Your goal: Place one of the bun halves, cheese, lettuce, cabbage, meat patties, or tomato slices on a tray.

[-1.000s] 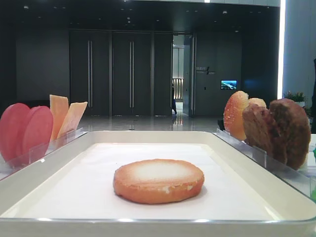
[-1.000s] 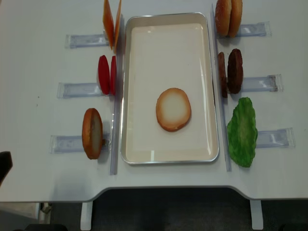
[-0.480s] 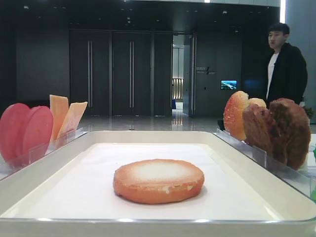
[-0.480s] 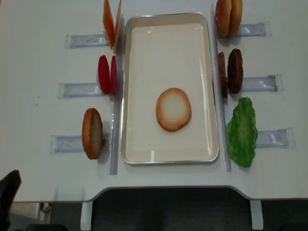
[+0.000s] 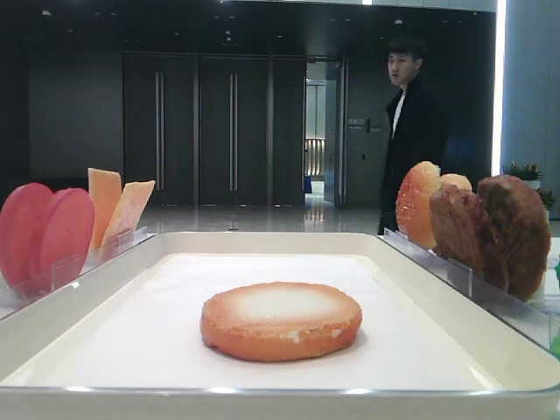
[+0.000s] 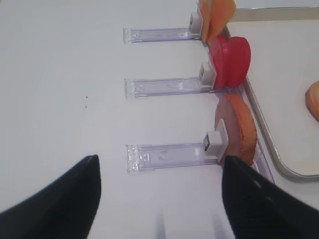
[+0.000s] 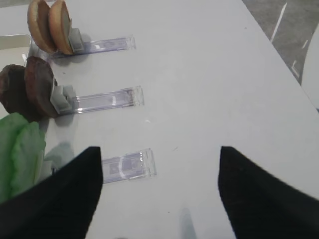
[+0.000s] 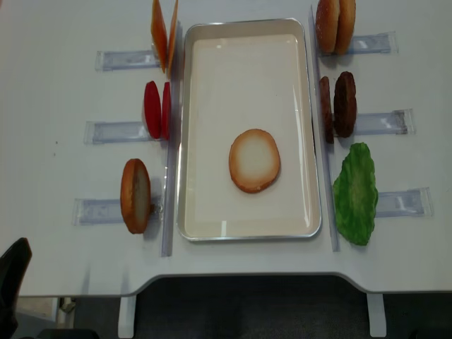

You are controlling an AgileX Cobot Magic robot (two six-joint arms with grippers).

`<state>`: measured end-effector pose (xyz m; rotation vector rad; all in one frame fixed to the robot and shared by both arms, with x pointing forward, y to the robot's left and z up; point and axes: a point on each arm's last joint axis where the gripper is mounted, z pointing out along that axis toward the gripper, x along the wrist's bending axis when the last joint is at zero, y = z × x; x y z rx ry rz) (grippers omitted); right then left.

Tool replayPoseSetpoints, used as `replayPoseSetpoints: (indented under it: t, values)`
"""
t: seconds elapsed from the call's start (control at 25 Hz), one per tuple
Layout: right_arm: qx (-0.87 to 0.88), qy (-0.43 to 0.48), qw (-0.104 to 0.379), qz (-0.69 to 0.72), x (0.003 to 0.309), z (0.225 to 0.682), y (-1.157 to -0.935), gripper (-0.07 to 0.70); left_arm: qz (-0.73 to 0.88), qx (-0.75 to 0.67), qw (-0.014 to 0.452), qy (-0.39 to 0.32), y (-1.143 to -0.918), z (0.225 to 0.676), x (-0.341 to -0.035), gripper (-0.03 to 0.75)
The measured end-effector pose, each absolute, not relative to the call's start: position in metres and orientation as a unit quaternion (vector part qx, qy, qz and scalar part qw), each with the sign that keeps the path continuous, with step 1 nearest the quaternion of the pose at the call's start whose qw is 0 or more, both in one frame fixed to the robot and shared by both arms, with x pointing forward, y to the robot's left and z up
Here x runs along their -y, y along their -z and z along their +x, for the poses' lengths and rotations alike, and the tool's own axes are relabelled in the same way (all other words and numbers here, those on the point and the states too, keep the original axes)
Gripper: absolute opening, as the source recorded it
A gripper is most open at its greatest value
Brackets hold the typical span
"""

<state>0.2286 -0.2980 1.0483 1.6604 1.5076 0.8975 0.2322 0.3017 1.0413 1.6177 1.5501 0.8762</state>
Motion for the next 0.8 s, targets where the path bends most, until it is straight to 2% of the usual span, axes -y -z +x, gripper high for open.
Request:
replayPoseSetpoints:
  t: [0.8]
  values:
    - [-0.583,-0.347,0.355,0.643,0.298,0.2286,-1.0483,0.472,0.633,-0.596,0.357,-0.343,-1.0413,0.2322,-0.3017,0.579]
